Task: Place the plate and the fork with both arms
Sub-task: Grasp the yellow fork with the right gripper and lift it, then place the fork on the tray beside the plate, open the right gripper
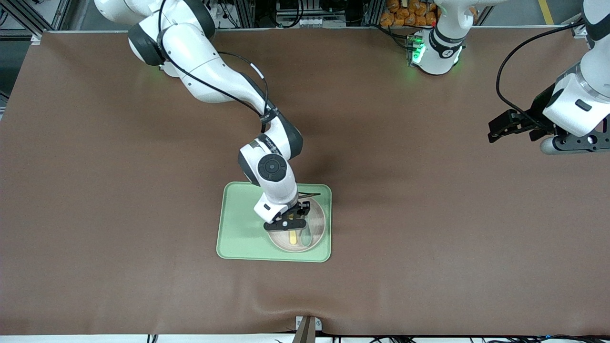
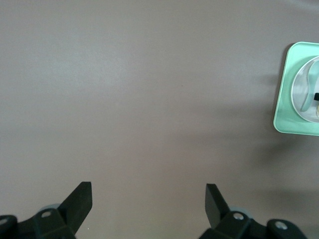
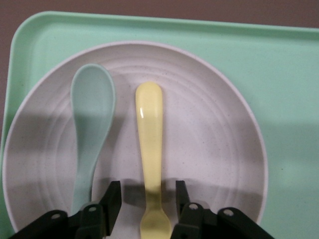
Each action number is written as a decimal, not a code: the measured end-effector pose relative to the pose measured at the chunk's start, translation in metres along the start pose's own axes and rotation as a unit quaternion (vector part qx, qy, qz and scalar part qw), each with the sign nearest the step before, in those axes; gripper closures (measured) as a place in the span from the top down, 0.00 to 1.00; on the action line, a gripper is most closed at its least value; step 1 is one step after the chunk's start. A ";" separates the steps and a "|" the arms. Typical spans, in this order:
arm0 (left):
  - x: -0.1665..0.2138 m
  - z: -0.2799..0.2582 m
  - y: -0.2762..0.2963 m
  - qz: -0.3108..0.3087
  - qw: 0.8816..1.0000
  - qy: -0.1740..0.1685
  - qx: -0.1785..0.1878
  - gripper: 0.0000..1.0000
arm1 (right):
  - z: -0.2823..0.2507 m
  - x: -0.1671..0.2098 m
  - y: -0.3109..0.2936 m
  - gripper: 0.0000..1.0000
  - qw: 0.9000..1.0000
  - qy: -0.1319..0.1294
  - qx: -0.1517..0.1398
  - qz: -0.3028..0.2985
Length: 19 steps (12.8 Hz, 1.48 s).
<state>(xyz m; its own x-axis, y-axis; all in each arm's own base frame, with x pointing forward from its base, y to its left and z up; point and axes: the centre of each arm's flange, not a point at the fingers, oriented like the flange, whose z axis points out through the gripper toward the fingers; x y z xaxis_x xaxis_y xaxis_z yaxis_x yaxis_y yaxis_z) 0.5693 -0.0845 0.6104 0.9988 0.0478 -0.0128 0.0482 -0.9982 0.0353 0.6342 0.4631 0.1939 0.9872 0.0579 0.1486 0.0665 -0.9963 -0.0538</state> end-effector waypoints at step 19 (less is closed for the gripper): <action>0.000 0.000 -0.001 -0.001 1.000 0.000 0.000 1.00 | -0.067 0.076 0.111 0.15 0.998 -0.025 -0.026 0.044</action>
<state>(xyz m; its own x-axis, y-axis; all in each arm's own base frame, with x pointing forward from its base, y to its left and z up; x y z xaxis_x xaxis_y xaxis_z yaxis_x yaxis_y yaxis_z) 0.5694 -0.0835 0.6103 0.9987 0.0495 -0.0130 0.0500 -0.9981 0.0352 0.7069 0.3528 0.2652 0.9950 -0.0273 0.0956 -0.0262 -0.9996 -0.0123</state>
